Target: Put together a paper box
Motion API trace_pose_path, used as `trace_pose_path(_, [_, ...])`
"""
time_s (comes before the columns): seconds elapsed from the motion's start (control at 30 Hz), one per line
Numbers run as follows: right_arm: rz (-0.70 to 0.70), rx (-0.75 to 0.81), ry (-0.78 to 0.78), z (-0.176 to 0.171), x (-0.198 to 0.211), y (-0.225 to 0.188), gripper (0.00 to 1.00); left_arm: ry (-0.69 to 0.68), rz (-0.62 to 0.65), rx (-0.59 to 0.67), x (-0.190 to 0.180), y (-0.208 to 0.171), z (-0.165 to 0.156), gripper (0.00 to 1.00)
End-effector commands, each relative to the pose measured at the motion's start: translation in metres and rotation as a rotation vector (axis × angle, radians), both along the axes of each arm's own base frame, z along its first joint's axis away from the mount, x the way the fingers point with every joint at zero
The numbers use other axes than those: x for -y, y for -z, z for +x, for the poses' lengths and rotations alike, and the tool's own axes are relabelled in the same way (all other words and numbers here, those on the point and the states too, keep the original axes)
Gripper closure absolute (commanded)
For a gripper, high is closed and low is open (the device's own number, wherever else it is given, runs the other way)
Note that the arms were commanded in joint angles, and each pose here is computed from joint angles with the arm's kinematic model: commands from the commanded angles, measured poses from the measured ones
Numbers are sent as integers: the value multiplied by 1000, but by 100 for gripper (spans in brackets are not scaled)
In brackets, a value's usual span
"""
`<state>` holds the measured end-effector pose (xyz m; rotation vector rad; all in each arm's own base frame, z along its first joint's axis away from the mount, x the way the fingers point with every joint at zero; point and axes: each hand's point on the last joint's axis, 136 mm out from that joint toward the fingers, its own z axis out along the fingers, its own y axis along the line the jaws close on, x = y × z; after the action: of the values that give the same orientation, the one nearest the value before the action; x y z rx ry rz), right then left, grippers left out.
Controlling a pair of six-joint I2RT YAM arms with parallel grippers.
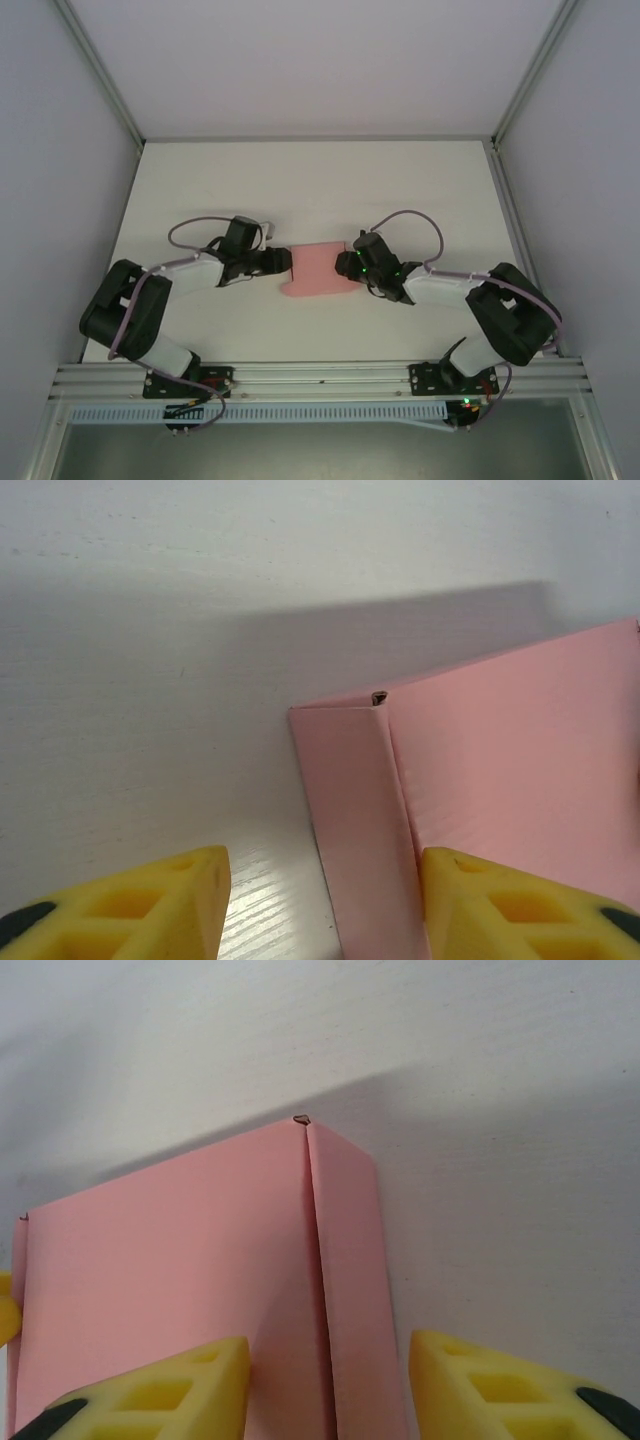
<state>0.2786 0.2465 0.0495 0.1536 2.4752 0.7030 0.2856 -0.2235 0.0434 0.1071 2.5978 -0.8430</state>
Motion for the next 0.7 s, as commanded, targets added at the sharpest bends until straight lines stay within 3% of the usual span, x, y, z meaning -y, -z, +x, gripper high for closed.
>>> trace_pose_path(0.0, [-58,-64,1,-14,13,18,55,92,-26,-83,11,18,-23,49])
trace_pose_path(0.07, [-56,-61,7,-12,14,18,55,117,-96,-97,23,17,-25,50])
trace_pose_path(0.17, [-44,-41,4,-9,11,13,54,148,-193,-91,39,9,-23,63])
trace_pose_path(0.23, [-29,-20,9,-7,10,5,46,140,-201,-88,40,9,-19,77])
trace_pose_path(0.27, [-32,-6,16,-6,12,1,43,133,-208,-92,39,10,-19,80])
trace_pose_path(0.33, [-40,18,35,-4,18,-10,27,120,-232,-104,36,11,-17,85])
trace_pose_path(0.37, [-41,24,46,-3,21,-16,26,109,-250,-110,34,11,-17,88])
trace_pose_path(0.4, [-34,27,52,-4,25,-21,23,100,-268,-114,32,12,-16,89])
trace_pose_path(0.5, [38,13,68,-7,29,-32,0,83,-319,-124,28,12,-15,91])
trace_pose_path(0.67, [161,-63,60,-20,28,-34,0,75,-343,-134,26,11,-15,90])
